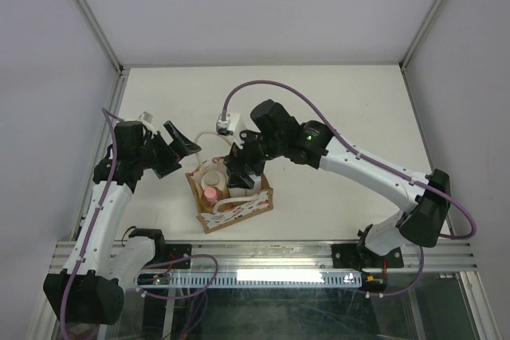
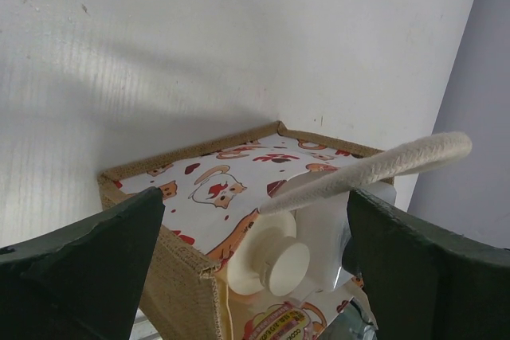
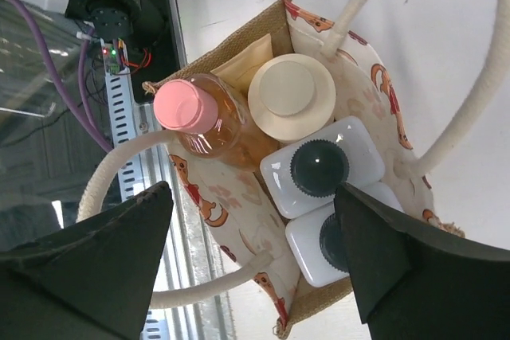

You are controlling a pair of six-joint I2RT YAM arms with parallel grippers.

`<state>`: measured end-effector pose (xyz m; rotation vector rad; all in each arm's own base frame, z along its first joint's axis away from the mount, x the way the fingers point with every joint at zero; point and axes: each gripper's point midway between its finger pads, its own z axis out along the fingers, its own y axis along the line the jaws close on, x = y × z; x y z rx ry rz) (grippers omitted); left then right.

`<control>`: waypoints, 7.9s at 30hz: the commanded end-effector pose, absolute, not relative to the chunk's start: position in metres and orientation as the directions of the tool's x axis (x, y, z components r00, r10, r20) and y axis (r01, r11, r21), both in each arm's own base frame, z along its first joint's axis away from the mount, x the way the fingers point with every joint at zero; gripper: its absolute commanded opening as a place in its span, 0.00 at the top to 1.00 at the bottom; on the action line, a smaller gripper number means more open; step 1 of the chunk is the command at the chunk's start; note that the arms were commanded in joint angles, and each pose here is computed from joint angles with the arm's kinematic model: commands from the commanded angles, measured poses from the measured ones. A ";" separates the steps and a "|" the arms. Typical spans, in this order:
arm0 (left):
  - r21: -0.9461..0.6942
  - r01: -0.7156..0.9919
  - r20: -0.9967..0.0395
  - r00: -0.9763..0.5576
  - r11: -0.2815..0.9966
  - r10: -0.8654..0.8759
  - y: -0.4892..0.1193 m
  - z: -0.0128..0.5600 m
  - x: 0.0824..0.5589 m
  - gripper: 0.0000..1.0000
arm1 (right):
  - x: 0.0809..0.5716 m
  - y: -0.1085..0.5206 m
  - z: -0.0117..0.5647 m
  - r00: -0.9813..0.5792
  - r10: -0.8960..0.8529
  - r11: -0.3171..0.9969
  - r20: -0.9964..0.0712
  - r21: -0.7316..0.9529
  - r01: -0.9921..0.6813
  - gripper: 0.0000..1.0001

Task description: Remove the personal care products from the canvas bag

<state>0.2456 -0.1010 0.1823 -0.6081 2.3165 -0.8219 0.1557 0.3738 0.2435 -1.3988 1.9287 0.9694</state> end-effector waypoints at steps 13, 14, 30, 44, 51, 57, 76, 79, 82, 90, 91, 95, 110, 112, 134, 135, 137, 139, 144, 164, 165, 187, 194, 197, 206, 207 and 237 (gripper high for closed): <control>-0.710 -0.207 -0.385 -0.686 0.673 -0.618 -0.101 0.196 0.254 0.02 | 0.136 0.403 0.254 0.193 -0.417 -0.266 -0.888 -0.084 -0.960 0.29; -0.708 -0.206 -0.388 -0.685 0.675 -0.617 -0.101 0.197 0.255 0.02 | 0.133 0.406 0.251 0.203 -0.416 -0.279 -0.886 -0.089 -0.956 0.30; -0.664 -0.232 -0.364 -0.731 0.711 -0.578 -0.098 0.180 0.233 0.01 | 0.118 0.432 0.225 0.235 -0.428 -0.358 -0.872 -0.075 -0.931 0.39; -0.656 -0.264 -0.366 -0.708 0.707 -0.604 -0.093 0.180 0.226 0.02 | 0.118 0.458 0.196 0.288 -0.451 -0.337 -0.845 -0.137 -0.931 0.47; -0.658 -0.265 -0.369 -0.702 0.705 -0.609 -0.093 0.182 0.225 0.02 | 0.120 0.461 0.182 0.310 -0.476 -0.347 -0.823 -0.148 -0.926 0.36; -0.651 -0.271 -0.371 -0.701 0.709 -0.609 -0.091 0.182 0.228 0.02 | 0.118 0.462 0.171 0.329 -0.487 -0.365 -0.809 -0.154 -0.918 0.34; -0.644 -0.260 -0.382 -0.707 0.720 -0.596 -0.091 0.184 0.235 0.01 | 0.131 0.461 0.253 0.249 -0.427 -0.184 -0.869 -0.186 -0.965 1.00; -0.644 -0.258 -0.385 -0.704 0.720 -0.597 -0.091 0.184 0.236 0.01 | 0.132 0.458 0.279 0.179 -0.403 -0.115 -0.898 -0.145 -0.983 1.00; -0.647 -0.257 -0.384 -0.703 0.717 -0.598 -0.091 0.183 0.236 0.01 | 0.137 0.454 0.297 0.122 -0.382 -0.034 -0.916 -0.118 -0.992 1.00; -0.658 -0.249 -0.387 -0.697 0.710 -0.603 -0.093 0.187 0.241 0.01 | 0.148 0.445 0.334 0.028 -0.323 0.116 -0.946 -0.069 -0.991 1.00; -0.659 -0.250 -0.387 -0.696 0.710 -0.605 -0.092 0.187 0.241 0.01 | 0.150 0.443 0.342 0.015 -0.311 0.140 -0.950 -0.061 -0.988 1.00; -0.660 -0.250 -0.392 -0.690 0.708 -0.609 -0.092 0.189 0.241 0.01 | 0.156 0.431 0.382 -0.041 -0.247 0.231 -0.968 -0.018 -0.973 1.00; -0.662 -0.251 -0.387 -0.692 0.706 -0.609 -0.093 0.188 0.250 0.01 | 0.195 0.367 0.453 -0.122 -0.219 0.517 -0.968 -0.009 -0.856 1.00; -0.661 -0.252 -0.388 -0.692 0.707 -0.609 -0.093 0.188 0.251 0.01 | 0.202 0.355 0.468 -0.114 -0.198 0.545 -0.974 -0.012 -0.838 1.00; -0.649 -0.216 -0.401 -0.718 0.729 -0.569 -0.095 0.195 0.259 0.01 | 0.413 0.242 0.365 -0.148 -0.093 0.902 -0.985 -0.020 -0.431 1.00; -0.647 -0.214 -0.401 -0.721 0.732 -0.565 -0.095 0.195 0.259 0.01 | 0.421 0.240 0.358 -0.153 -0.091 0.907 -0.984 -0.018 -0.421 1.00; -0.643 -0.210 -0.401 -0.727 0.736 -0.558 -0.095 0.195 0.259 0.01 | 0.437 0.237 0.346 -0.156 -0.084 0.916 -0.984 -0.015 -0.400 1.00; -0.635 -0.199 -0.417 -0.726 0.747 -0.548 -0.094 0.198 0.262 0.01 | 0.453 0.235 0.335 -0.161 -0.094 0.923 -0.982 -0.025 -0.384 1.00; -0.551 -0.173 -0.494 -0.721 0.816 -0.486 -0.080 0.210 0.271 0.01 | 0.484 0.237 0.315 -0.165 -0.086 0.931 -0.983 -0.021 -0.364 1.00; -0.456 -0.105 -0.554 -0.744 0.884 -0.374 -0.070 0.214 0.294 0.01 | 0.532 0.232 0.259 -0.260 -0.085 0.975 -0.962 -0.026 -0.223 1.00; -0.454 -0.102 -0.555 -0.745 0.885 -0.371 -0.070 0.214 0.294 0.01 | 0.532 0.232 0.256 -0.270 -0.089 0.974 -0.959 -0.027 -0.223 0.99; -0.554 -0.069 -0.528 -0.741 0.830 -0.415 -0.090 0.228 0.291 0.01 | 0.406 0.250 0.280 -0.403 -0.215 0.875 -0.890 0.007 -0.483 0.01; -0.594 -0.087 -0.525 -0.712 0.800 -0.467 -0.092 0.233 0.268 0.01 | 0.289 0.320 0.300 -0.220 -0.455 0.542 -0.863 -0.072 -0.837 0.00; -0.613 -0.095 -0.514 -0.706 0.785 -0.487 -0.094 0.231 0.257 0.01 | 0.247 0.347 0.307 -0.126 -0.491 0.397 -0.862 -0.092 -0.913 0.01; -0.613 -0.124 -0.519 -0.682 0.781 -0.515 -0.088 0.234 0.232 0.01 | 0.169 0.405 0.295 0.158 -0.520 -0.016 -0.839 -0.176 -0.984 0.04; -0.607 -0.132 -0.519 -0.681 0.783 -0.517 -0.087 0.234 0.229 0.01 | 0.165 0.408 0.292 0.182 -0.522 -0.050 -0.833 -0.183 -0.982 0.04; -0.306 -0.498 -0.605 -0.557 0.811 -0.570 -0.005 0.222 0.205 0.01 | 0.186 0.453 0.169 0.303 -0.805 -0.182 -0.510 -0.274 -0.944 0.03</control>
